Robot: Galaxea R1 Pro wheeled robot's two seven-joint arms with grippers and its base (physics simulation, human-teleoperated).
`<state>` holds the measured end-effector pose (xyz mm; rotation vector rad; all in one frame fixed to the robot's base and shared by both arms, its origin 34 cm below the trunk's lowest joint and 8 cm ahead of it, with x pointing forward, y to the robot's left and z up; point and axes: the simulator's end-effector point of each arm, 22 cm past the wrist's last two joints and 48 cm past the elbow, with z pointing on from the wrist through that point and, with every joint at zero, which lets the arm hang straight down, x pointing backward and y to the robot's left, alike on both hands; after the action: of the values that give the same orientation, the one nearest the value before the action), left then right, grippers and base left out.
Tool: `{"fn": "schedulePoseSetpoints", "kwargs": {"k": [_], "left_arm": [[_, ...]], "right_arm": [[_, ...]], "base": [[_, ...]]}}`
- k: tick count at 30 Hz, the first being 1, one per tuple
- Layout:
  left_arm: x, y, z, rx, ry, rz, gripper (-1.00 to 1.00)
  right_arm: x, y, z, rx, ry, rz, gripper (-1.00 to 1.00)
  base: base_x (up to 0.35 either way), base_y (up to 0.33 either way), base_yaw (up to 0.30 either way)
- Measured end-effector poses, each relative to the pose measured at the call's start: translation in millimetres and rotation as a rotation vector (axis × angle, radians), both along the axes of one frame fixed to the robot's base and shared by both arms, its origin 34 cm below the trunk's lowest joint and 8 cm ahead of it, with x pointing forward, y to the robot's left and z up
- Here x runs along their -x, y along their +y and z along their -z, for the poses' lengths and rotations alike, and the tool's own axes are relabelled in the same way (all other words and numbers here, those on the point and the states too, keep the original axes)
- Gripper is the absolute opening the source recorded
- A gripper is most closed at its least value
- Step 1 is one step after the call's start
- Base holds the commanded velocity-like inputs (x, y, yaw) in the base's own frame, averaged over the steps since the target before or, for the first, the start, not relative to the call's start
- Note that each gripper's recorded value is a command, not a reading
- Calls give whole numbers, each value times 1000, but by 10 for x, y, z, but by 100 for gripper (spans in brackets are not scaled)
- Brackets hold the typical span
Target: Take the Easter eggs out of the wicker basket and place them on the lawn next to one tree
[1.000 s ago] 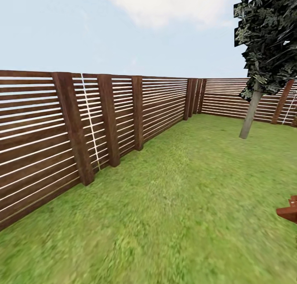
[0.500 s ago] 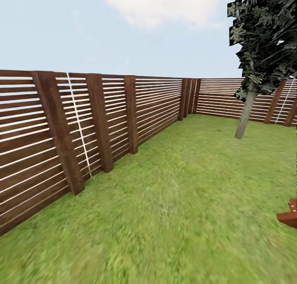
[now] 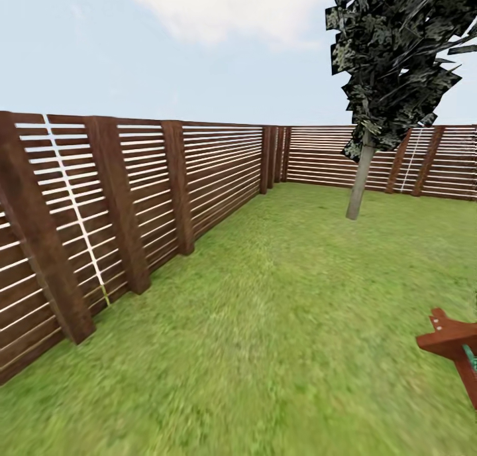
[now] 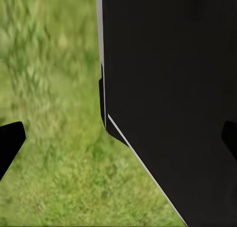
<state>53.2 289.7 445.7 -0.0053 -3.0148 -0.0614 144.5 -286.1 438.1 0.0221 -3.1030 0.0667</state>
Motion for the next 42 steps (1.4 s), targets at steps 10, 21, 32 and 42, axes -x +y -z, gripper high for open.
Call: {"fn": "schedulePoseSetpoints", "kwargs": {"k": [10, 21, 32, 42], "left_arm": [[-3, 7, 1, -3, 0, 2, 100], [1, -18, 1, 1, 0, 2, 100], [-1, -7, 1, -1, 0, 2, 100], [-1, -8, 1, 0, 1, 2, 100]], "right_arm": [[-17, -144, -6, 23, -5, 9, 100], [-17, -148, -7, 24, -6, 9, 100], [-18, -150, -6, 24, -5, 9, 100], [-18, -146, -6, 24, -5, 9, 100]], "base": [[91, 0, -16], [240, 0, 0], [79, 0, 0], [0, 0, 0]]}}
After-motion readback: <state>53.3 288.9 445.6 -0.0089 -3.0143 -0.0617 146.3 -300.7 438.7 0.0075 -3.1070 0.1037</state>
